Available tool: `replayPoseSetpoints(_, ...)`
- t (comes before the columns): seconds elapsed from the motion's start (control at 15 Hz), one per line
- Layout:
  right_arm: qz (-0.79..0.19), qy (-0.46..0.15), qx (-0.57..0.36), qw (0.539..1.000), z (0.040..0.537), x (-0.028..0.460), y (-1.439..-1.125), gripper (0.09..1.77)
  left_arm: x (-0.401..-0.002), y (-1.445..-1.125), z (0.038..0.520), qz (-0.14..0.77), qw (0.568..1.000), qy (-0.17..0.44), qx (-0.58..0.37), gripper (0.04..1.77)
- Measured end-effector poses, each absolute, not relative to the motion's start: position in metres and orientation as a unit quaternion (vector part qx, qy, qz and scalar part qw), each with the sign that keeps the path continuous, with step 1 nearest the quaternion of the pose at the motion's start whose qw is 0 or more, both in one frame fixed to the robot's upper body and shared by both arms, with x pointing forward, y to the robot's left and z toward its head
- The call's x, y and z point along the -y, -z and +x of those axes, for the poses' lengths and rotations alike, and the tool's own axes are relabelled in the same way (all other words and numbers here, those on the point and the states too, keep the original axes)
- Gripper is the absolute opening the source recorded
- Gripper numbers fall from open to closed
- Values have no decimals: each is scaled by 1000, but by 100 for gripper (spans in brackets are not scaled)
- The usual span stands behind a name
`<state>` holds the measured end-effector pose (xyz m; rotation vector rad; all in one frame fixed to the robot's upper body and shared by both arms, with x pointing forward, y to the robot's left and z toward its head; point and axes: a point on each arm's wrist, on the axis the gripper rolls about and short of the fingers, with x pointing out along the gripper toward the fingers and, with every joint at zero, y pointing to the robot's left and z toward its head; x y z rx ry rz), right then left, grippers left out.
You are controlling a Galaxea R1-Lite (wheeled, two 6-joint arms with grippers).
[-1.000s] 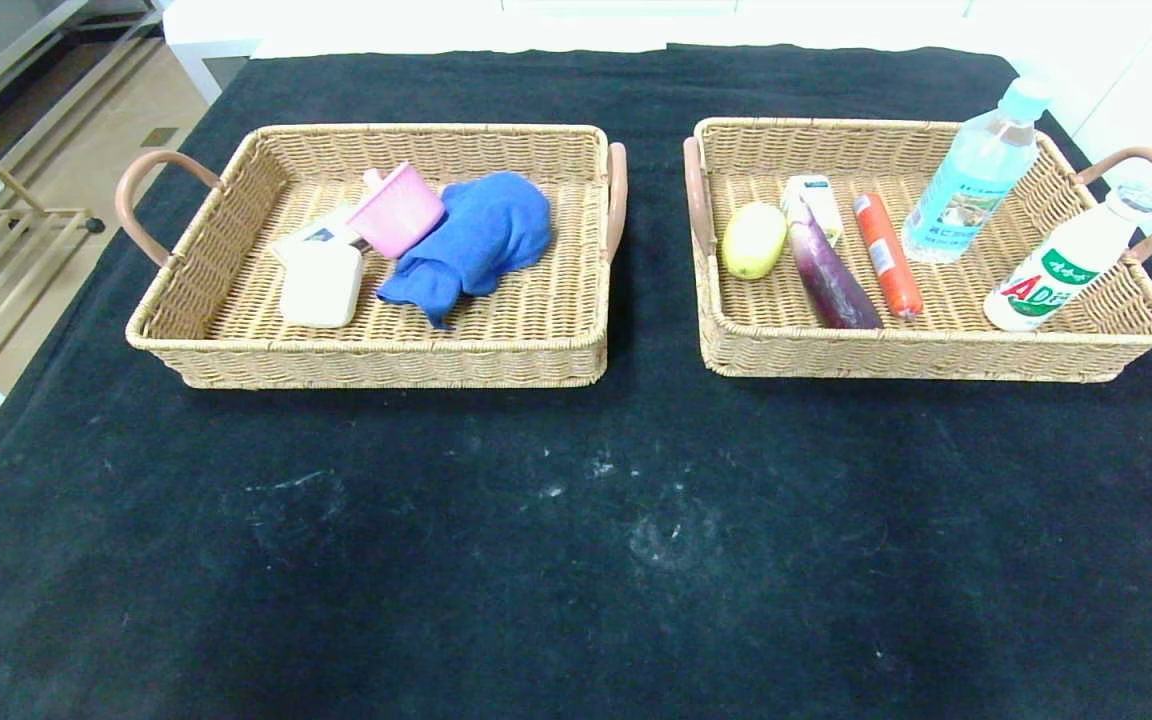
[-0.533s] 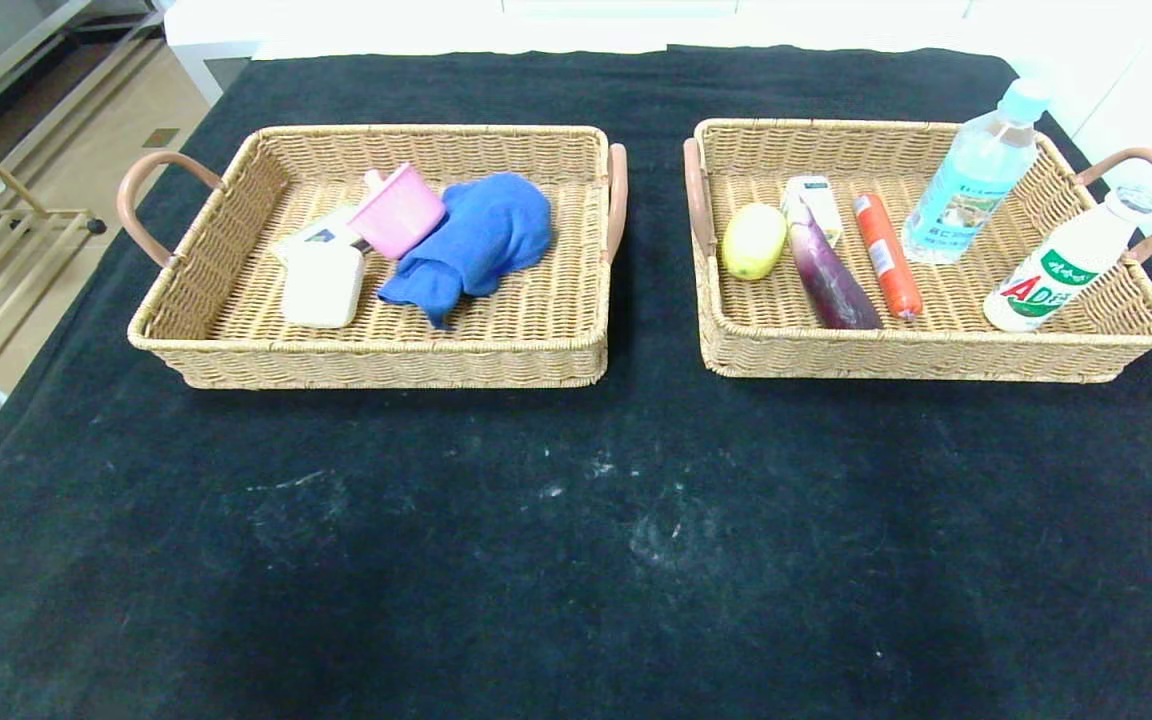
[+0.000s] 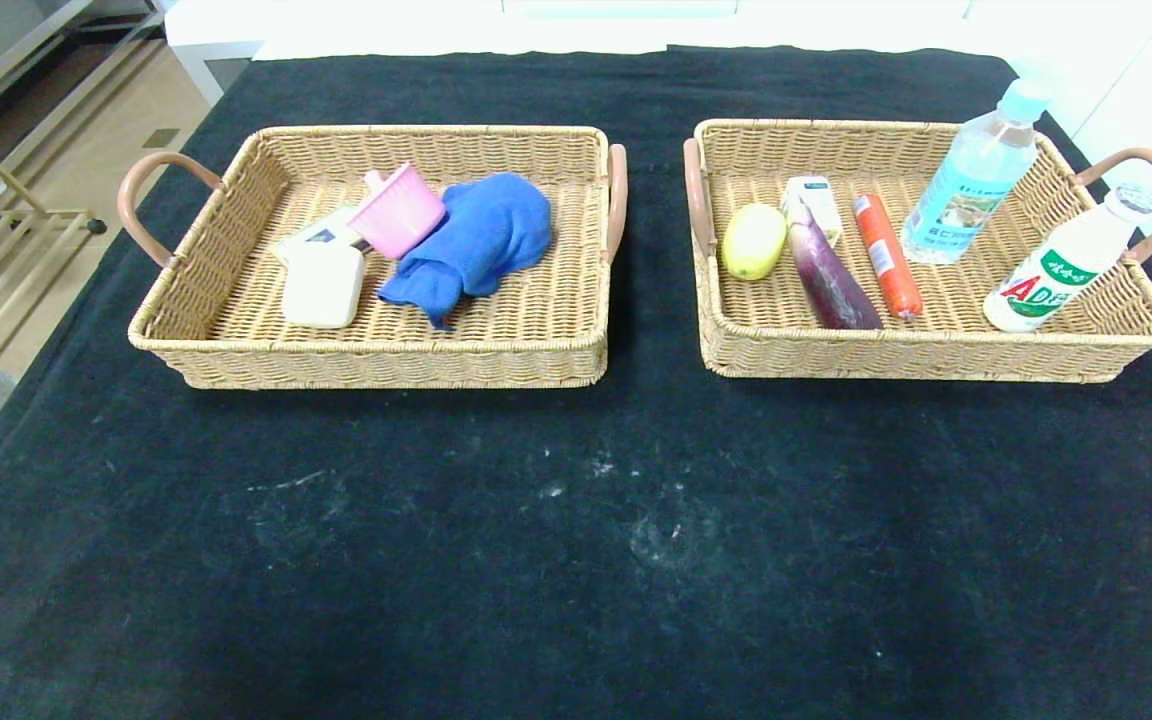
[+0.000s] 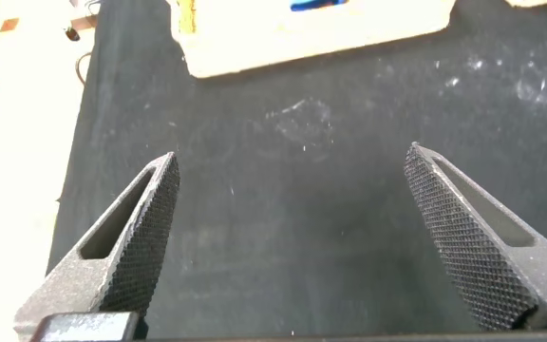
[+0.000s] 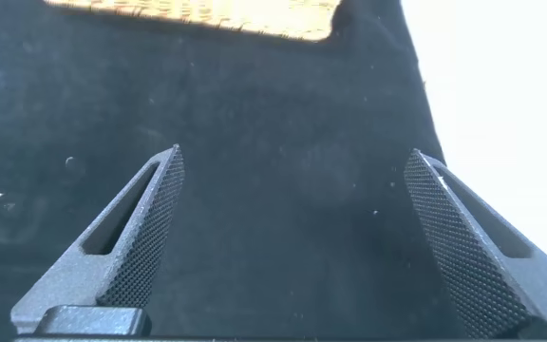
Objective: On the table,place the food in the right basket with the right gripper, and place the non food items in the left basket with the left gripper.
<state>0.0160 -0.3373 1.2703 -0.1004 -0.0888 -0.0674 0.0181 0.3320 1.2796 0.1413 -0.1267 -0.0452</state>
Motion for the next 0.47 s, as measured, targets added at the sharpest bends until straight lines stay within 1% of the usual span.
replayPoseSetpoints(0.2, -56, 40, 107, 992, 27, 338, -1265, 170, -332, -1264, 27, 75, 993, 19, 92, 172)
replayPoseSetpoints(0.33, -62, 39, 108, 992, 39, 338, -1249, 170, -332, -1251, 39, 76, 990, 19, 115, 172)
replayPoseSetpoints(0.47, -63, 37, 94, 993, 53, 338, -1228, 170, -332, -1230, 53, 76, 991, 20, 110, 172)
